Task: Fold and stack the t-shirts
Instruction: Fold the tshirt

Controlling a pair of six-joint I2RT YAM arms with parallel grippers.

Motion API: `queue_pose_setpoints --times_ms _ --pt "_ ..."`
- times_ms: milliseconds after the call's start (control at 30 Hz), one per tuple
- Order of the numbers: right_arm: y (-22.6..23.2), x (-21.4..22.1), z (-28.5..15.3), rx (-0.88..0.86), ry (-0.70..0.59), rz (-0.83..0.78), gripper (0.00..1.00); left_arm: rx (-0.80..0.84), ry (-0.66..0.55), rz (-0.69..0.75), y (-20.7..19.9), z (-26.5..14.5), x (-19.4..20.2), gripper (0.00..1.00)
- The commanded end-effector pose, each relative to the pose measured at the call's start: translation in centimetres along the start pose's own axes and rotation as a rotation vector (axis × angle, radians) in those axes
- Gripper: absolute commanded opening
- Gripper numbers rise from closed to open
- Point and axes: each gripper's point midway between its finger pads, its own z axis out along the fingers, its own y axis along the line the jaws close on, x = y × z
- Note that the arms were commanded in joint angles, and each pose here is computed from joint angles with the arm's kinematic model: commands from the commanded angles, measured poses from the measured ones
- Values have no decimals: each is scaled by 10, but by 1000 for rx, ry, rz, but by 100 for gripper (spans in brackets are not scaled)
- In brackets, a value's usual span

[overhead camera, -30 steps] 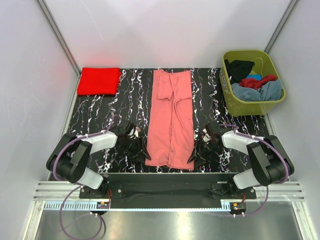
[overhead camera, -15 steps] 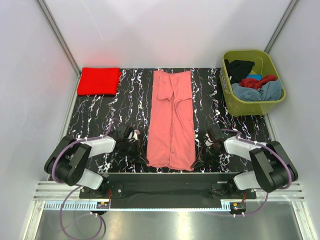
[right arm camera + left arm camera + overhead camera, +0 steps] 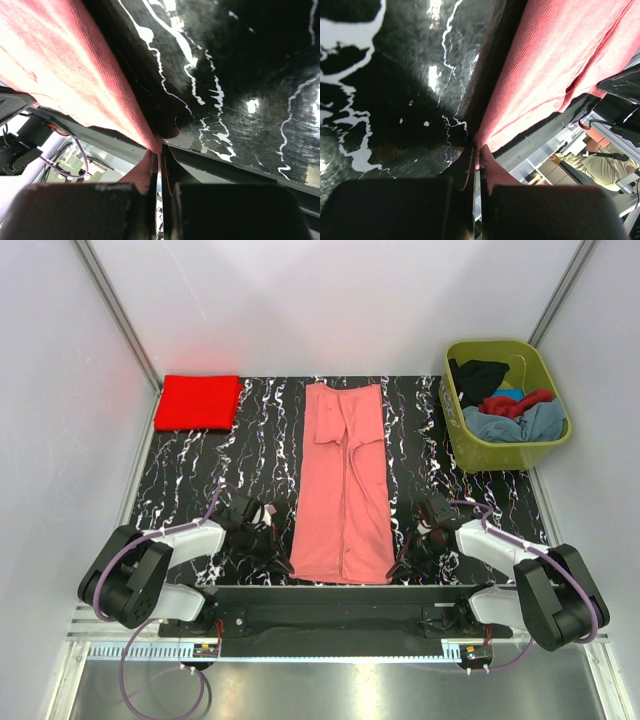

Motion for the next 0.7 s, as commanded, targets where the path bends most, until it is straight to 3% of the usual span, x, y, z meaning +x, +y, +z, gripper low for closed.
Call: queue_pose_setpoints --times_ms 0,333,533,667 --pt "0 0 -2 19 -10 6 0 -55 2 -12 15 0 8 0" --pt "51 -28 -29 -61 -85 -55 0 25 -72 50 -35 -22 -20 0" --pt "87 -86 -50 -76 -142 -95 0 99 -213 54 -92 -55 -90 0" --pt "111 -133 -67 -93 -167 -112 0 108 -216 39 -109 -56 -133 0"
